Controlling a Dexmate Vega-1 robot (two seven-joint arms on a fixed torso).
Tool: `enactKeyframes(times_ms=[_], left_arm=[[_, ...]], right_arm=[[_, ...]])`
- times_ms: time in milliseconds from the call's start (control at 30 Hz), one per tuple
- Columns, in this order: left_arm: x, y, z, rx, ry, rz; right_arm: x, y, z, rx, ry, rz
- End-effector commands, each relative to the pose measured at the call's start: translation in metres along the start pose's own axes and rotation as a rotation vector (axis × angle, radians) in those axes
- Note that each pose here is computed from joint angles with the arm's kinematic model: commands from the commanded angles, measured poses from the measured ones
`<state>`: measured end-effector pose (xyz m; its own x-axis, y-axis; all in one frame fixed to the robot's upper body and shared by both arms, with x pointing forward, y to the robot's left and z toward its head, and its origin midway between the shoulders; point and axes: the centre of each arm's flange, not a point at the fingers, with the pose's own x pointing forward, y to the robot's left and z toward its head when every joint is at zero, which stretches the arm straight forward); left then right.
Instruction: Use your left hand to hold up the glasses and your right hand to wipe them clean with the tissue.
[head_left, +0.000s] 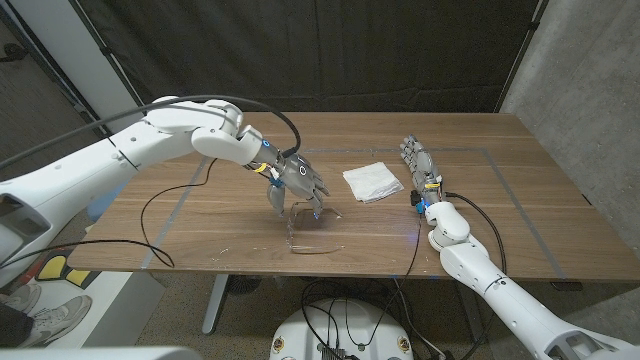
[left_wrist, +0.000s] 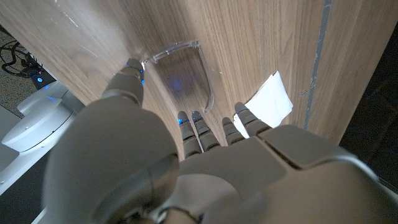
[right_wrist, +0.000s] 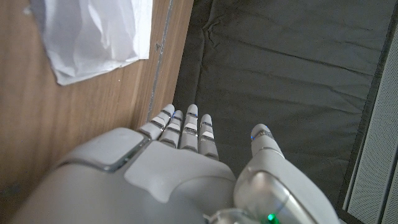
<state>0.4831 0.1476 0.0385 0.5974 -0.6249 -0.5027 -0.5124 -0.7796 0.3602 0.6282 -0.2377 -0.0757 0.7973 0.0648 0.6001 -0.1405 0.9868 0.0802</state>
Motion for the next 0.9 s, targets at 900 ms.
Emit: enactKeyframes(times_ms=[900], left_arm=[[0.010,-0.034,0.021,-0.019,-0.003,-0.022]], right_arm=[[0.001,0.004,-0.008,0.010,0.016,0.014]])
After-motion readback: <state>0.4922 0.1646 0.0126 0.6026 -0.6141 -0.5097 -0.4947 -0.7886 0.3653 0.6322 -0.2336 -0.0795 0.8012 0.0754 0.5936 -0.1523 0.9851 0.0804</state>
